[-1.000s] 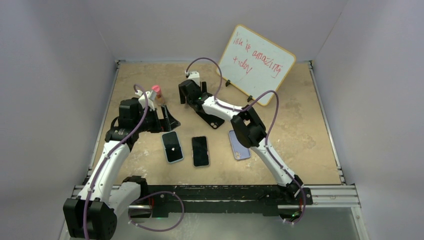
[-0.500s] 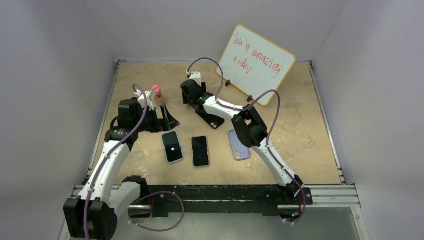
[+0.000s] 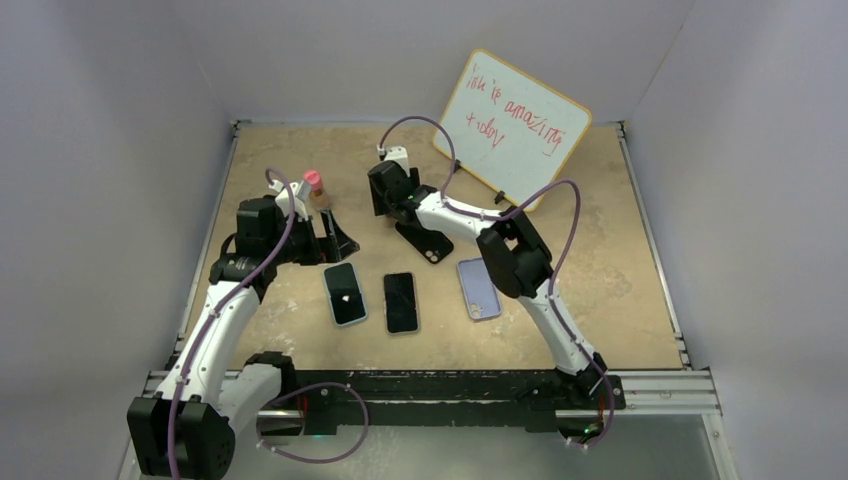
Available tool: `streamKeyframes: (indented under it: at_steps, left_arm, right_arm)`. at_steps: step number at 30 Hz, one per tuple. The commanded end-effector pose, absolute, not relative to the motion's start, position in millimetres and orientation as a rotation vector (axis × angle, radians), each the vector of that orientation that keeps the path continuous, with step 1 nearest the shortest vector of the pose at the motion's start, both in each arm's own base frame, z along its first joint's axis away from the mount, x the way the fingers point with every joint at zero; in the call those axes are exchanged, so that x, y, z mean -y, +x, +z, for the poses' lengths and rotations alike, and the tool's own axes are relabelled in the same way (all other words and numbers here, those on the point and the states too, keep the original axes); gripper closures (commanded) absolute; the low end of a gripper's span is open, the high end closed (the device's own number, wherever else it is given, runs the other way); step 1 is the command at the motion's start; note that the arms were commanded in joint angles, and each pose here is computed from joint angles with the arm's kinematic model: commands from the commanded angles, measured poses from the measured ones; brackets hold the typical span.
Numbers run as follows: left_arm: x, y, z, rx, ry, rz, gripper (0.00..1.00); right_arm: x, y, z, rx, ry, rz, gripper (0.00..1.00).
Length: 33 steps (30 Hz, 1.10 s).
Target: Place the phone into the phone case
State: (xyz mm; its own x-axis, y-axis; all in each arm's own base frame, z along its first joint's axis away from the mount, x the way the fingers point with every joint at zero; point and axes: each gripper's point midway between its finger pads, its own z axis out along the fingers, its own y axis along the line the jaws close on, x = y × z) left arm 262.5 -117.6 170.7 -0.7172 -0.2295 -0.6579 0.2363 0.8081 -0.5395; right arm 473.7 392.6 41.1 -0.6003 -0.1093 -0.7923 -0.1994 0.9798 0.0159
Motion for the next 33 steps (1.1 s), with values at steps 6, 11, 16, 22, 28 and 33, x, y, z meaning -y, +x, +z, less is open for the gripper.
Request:
streamKeyframes:
  at_steps: [6, 11, 16, 22, 28, 33]
  left_arm:
    - [116.0, 266.1, 177.9, -2.194, 0.023, -0.784, 0.06]
    - [115.8, 266.4, 177.9, -2.194, 0.021, -0.782, 0.06]
    - [116.0, 266.5, 176.9, -2.198, 0.02, -0.783, 0.06]
    - [114.4, 267.5, 176.7, -2.2, 0.016, -0.774, 0.06]
    - [111.2, 268.7, 176.2, -2.207, 0.01, -0.755, 0.06]
    - [110.0, 270.0, 174.4, -2.213, 0.003, -0.747, 0.05]
  right_arm:
    - [-383.3, 460.3, 97.3, -2.16, -0.255, 0.158, 0.55]
    - [-362.3, 440.3, 97.5, -2.186, -0.277, 0.13, 0.57]
    - [-333.1, 416.2, 107.2, -2.19, -0.281, 0.106, 0.58]
    - [-292.7, 378.7, 107.0, -2.213, -0.285, 0.075, 0.59]
    - [-243.3, 336.6, 99.7, -2.256, -0.264, 0.009, 0.6]
    - [-209.9, 300.5, 96.0, -2.277, -0.216, 0.027, 0.6]
